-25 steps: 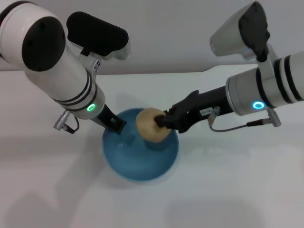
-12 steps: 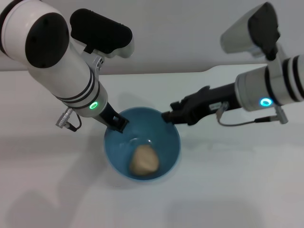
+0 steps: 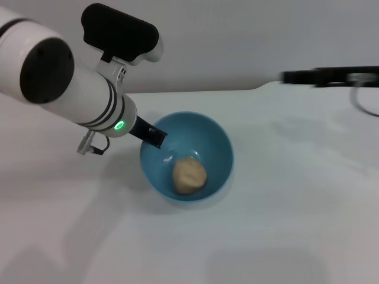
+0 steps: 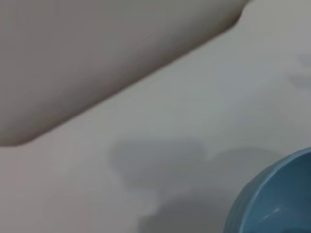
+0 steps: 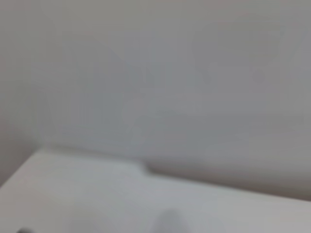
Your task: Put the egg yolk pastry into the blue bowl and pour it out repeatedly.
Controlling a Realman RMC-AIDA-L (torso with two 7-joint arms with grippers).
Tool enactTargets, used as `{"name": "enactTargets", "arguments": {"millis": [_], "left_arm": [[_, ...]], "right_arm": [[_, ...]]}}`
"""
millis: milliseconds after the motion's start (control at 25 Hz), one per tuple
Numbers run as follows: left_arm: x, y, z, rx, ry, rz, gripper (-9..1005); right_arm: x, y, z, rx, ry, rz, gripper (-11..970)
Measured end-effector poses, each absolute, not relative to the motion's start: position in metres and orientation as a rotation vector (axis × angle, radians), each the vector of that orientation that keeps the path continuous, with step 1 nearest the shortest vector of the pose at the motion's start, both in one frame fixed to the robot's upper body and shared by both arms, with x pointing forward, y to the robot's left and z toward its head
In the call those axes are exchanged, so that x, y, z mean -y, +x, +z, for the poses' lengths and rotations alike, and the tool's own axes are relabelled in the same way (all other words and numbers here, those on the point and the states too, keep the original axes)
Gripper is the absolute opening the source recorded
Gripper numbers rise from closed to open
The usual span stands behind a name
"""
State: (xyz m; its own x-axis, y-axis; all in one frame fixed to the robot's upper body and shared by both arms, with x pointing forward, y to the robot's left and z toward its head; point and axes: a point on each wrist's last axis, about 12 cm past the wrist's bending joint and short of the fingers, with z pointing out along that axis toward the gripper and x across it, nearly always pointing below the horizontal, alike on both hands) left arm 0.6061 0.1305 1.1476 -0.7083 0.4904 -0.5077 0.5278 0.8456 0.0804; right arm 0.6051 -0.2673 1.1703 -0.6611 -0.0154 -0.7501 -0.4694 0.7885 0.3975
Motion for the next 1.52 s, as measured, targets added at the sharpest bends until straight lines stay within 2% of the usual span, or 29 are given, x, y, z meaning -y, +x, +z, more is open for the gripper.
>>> {"name": "enactTargets", "arguments": {"millis": [200, 400, 800, 1040, 1080, 1320, 1520], "left_arm": [[-0.128, 0.605, 1.139, -2.404, 0.742, -0.125, -1], [-0.122, 0.602, 1.130, -2.235, 0.708, -0.200, -1], [-0.129, 0.589, 1.116, -1.959, 0.583, -0.313, -1], [-0.140, 0.566, 1.102, -1.648, 0.497, -0.375, 0], [-0.146, 0.559, 1.095, -1.545, 0.481, -0.383, -1], [-0.154, 0.546, 1.084, -1.369, 0.486, -0.400, -2], [-0.157, 0.542, 1.084, -1.305, 0.461, -0.411, -1]], "right_arm": [[0.327, 0.588, 1.154, -2.186, -0.083, 0.676, 471], [0.355, 0.567, 1.133, -2.204, 0.063, 0.619, 469], [0.364, 0.557, 1.112, -2.239, 0.153, 0.633, 471], [0.369, 0.556, 1.112, -2.232, 0.176, 0.624, 470], [0.369, 0.556, 1.112, -2.232, 0.176, 0.624, 470], [0.368, 0.555, 1.111, -2.235, 0.174, 0.630, 470], [0.366, 0.555, 1.109, -2.242, 0.172, 0.638, 470]]}}
